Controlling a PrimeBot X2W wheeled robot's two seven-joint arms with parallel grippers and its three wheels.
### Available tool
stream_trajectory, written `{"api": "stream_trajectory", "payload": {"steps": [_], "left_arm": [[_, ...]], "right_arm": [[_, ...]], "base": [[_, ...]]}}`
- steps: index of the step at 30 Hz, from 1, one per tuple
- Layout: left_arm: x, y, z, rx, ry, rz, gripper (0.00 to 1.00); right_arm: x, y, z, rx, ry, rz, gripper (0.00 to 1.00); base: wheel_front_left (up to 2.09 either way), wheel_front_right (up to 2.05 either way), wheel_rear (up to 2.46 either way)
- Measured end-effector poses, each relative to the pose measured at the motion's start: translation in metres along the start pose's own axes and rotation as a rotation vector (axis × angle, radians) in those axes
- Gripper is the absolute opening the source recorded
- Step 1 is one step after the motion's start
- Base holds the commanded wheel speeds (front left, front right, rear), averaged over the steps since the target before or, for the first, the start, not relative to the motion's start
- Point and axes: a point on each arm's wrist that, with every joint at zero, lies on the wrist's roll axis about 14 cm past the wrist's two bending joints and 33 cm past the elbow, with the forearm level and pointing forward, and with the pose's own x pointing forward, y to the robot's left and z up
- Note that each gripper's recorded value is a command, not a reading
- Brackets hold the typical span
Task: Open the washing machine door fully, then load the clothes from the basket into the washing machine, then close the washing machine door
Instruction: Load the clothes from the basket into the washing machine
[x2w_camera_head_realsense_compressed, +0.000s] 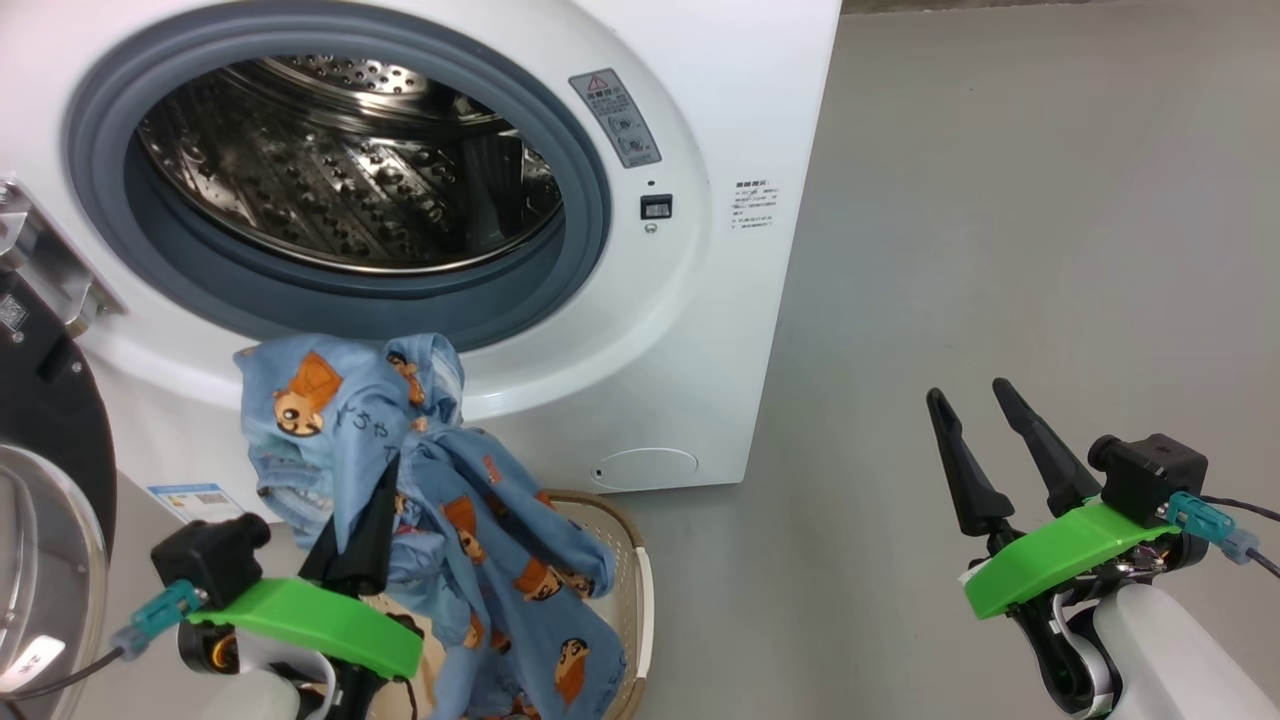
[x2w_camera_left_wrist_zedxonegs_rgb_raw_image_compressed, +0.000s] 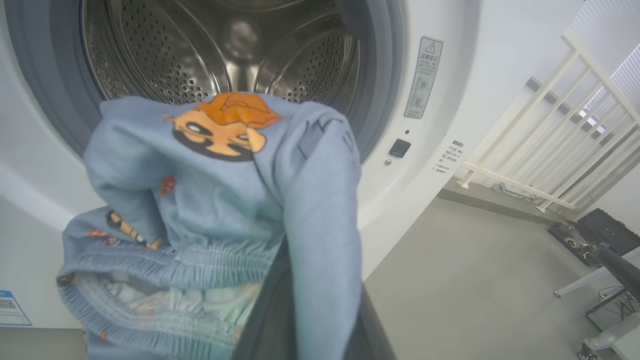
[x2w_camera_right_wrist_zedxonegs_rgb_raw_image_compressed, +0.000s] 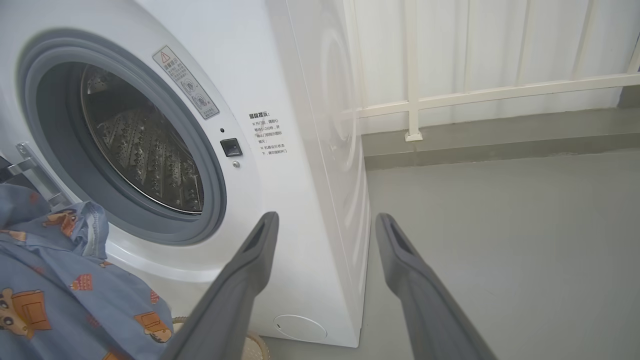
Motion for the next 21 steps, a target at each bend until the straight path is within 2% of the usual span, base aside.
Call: {"api": "stream_trajectory", "payload": {"steps": [9,14,21], "left_arm": [[0.015,0.003,0.014,0.002,-0.020,0.002,0.00],[0.045,0.001,0.040,0.017,-0.058,-0.015,0.00],[0.095,0.009,0.051,0.047,-0.035,0.001,0.00]], "right_arm": [[0.000,-0.004,-0.009,-0.001,0.026,-0.006,1.00],[0.002,-0.009,-0.017,-0.004,0.047,-0.013,1.00],[0.014,-0.015,-0.025,-0.007,0.068,-0.014,1.00]], "base": [[0.00,0.00,0.00],[0.00,0.00,0.00],[0.00,0.00,0.00]]}}
